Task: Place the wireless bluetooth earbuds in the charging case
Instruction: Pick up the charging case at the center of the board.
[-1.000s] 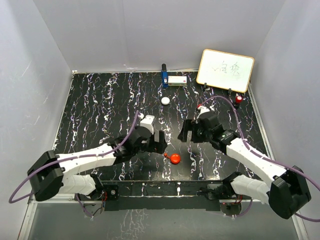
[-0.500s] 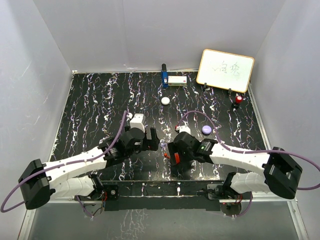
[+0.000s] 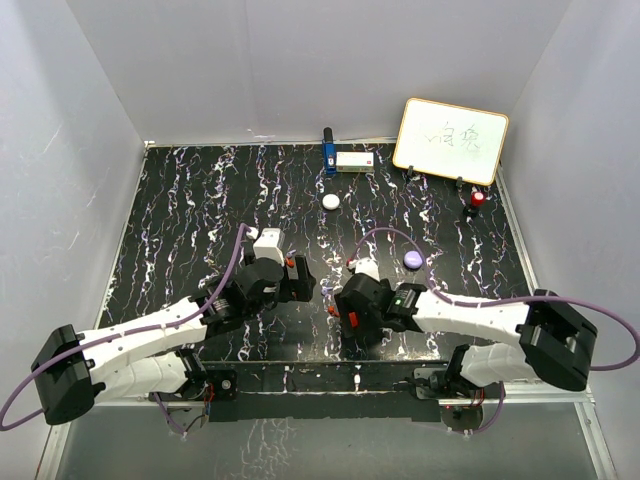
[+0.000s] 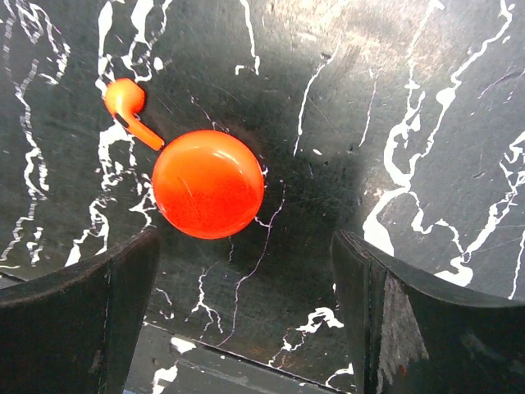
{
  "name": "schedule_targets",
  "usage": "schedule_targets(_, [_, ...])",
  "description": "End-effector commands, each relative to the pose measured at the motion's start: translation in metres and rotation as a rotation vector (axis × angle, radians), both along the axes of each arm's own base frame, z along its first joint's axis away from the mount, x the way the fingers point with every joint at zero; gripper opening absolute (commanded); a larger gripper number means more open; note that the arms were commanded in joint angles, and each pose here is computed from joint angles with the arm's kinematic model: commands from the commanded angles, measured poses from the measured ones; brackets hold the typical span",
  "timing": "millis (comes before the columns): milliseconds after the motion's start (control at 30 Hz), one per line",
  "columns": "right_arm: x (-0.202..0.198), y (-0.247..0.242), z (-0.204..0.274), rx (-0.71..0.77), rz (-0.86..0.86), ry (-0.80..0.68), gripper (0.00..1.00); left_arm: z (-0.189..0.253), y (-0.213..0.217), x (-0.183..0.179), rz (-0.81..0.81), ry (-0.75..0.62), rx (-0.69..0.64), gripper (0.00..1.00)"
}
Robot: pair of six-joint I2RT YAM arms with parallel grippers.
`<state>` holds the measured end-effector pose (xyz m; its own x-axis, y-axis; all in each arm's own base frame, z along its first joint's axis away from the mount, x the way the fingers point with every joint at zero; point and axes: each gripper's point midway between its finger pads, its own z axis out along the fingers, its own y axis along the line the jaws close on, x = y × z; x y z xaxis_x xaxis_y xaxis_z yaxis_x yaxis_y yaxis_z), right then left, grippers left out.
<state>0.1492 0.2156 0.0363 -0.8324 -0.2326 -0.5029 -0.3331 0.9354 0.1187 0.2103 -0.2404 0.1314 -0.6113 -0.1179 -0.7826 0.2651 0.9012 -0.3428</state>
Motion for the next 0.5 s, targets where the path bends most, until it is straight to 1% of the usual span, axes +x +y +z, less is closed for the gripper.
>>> schedule_targets(0, [0.008, 0.010, 0.003, -0.017, 0.003, -0.045, 0.81, -0.004, 0.006, 0.001, 0.018, -0.002, 0.017, 0.99])
schedule_targets(267, [0.007, 0.016, -0.005, -0.037, 0.026, -0.038, 0.76, -0.005, 0.011, 0.000, 0.030, -0.006, 0.015, 0.99])
schedule_targets(467, [0.015, 0.013, -0.011, -0.094, 0.014, -0.063, 0.72, -0.006, 0.012, 0.000, 0.032, -0.006, 0.018, 0.99])
